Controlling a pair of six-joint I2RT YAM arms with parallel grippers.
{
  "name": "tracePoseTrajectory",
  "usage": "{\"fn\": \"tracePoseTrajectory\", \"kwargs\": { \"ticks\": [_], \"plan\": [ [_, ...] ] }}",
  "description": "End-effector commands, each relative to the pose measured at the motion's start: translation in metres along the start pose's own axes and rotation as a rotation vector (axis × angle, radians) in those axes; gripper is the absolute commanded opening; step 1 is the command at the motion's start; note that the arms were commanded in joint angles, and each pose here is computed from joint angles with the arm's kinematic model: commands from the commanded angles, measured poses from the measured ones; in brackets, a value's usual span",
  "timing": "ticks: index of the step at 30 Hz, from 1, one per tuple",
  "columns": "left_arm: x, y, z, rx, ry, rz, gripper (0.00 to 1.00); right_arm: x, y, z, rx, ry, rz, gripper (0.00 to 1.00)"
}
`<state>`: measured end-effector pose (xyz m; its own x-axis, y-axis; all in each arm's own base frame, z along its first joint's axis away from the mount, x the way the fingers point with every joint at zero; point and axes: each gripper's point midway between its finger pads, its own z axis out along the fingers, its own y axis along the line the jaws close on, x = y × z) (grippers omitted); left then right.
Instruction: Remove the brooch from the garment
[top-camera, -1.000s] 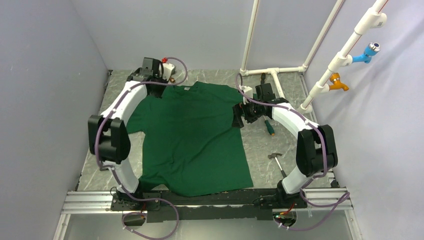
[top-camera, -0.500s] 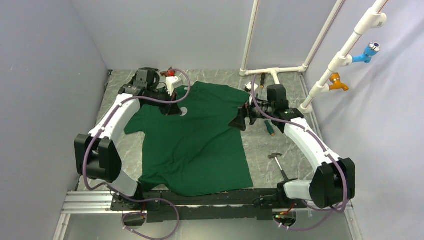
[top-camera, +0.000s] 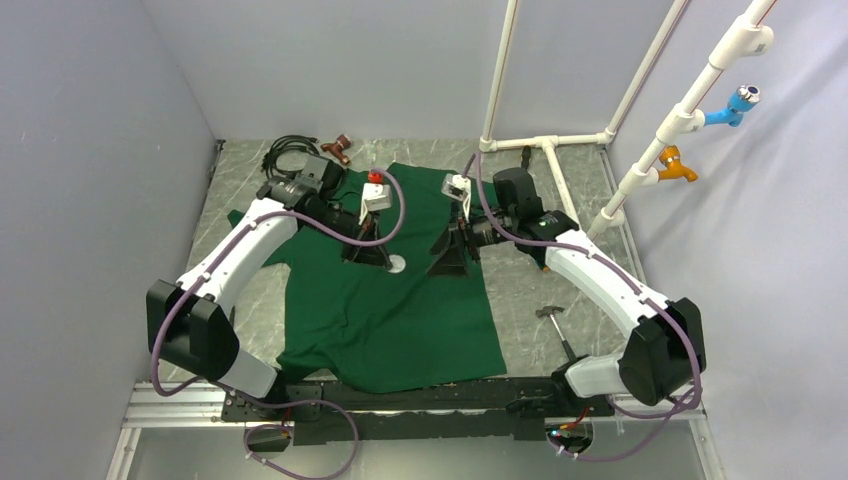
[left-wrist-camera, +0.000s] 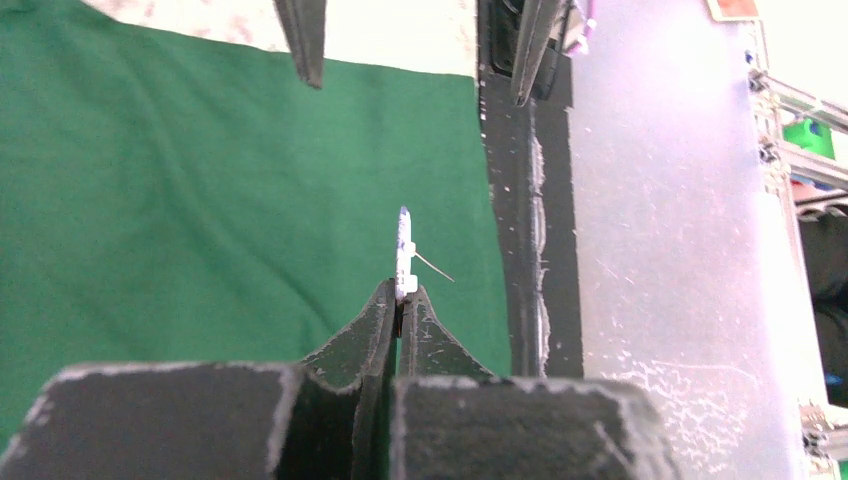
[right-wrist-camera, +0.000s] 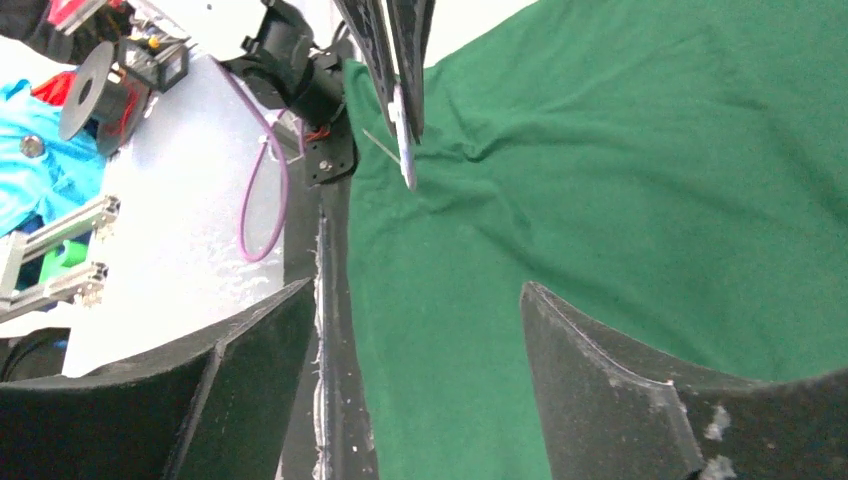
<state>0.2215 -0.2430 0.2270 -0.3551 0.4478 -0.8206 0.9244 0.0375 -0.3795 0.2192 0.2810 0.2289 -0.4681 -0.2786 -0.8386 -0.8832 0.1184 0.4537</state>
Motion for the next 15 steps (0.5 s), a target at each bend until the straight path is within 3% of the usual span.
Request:
{"fn": "tracePoseTrajectory", "kwargs": {
  "ticks": [1, 8, 15],
  "plan": [
    [-0.006, -0.028, 0.007, 0.115, -0.008, 0.053, 0.0, -0.022, 0.023, 0.003, -0.067, -0.027, -0.064, 0.75],
    [-0.01, -0.038, 0.012, 0.145, -0.011, 0.061, 0.0, -0.023, 0.033, 0.011, -0.102, -0.018, -0.048, 0.59],
    [-0.011, -0.04, 0.017, 0.156, -0.001, 0.058, 0.0, -0.023, 0.041, 0.02, -0.15, -0.006, -0.05, 0.55]
  ]
}}
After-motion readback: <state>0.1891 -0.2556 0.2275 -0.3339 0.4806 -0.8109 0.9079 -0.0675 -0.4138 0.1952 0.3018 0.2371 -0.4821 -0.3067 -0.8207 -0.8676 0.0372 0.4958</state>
